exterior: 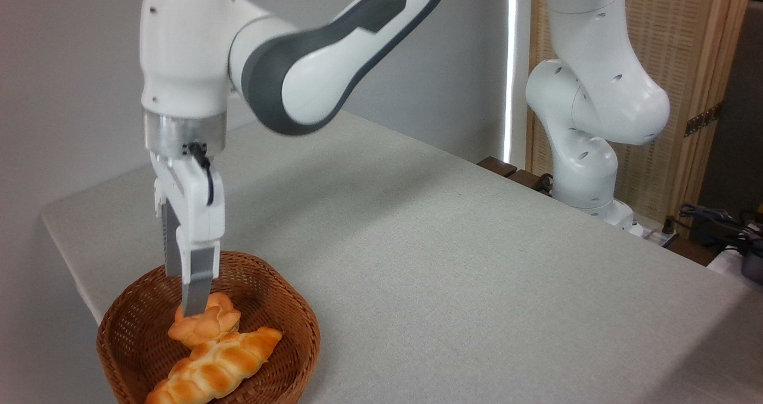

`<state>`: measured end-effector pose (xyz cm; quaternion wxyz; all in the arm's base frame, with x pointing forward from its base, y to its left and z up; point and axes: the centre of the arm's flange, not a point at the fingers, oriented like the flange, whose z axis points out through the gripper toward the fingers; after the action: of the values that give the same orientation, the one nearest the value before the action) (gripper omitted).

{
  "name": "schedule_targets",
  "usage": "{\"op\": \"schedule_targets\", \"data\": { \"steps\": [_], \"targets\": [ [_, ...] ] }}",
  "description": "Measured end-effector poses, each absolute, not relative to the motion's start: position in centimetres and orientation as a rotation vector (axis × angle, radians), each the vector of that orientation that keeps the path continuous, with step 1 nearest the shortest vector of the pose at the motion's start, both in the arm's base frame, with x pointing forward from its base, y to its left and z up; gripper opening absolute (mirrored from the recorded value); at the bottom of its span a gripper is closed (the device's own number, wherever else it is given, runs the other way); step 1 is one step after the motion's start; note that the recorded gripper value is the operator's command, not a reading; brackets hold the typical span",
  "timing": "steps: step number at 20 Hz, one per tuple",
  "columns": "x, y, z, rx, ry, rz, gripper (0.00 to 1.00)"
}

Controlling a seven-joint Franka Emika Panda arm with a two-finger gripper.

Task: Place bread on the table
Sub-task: 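Lower the gripper into the basket around the round golden bun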

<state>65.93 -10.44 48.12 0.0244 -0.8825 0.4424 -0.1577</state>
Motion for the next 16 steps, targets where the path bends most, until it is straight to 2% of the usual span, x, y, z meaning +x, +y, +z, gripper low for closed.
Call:
{"op": "schedule_targets", "data": {
  "steps": [7, 9, 11, 12, 16],
  "targets": [
    [67.0, -11.6, 43.1, -2.730, 1.415, -0.415, 1.00],
    [67.1, -12.2, 42.5, -2.726, 1.426, -0.420, 0.82],
    [67.1, -12.6, 42.4, -2.714, 1.437, -0.420, 0.53],
    [67.1, -12.6, 42.4, -2.704, 1.442, -0.416, 0.45],
    [67.1, -12.6, 42.5, -2.686, 1.449, -0.411, 0.39]
  ]
}}
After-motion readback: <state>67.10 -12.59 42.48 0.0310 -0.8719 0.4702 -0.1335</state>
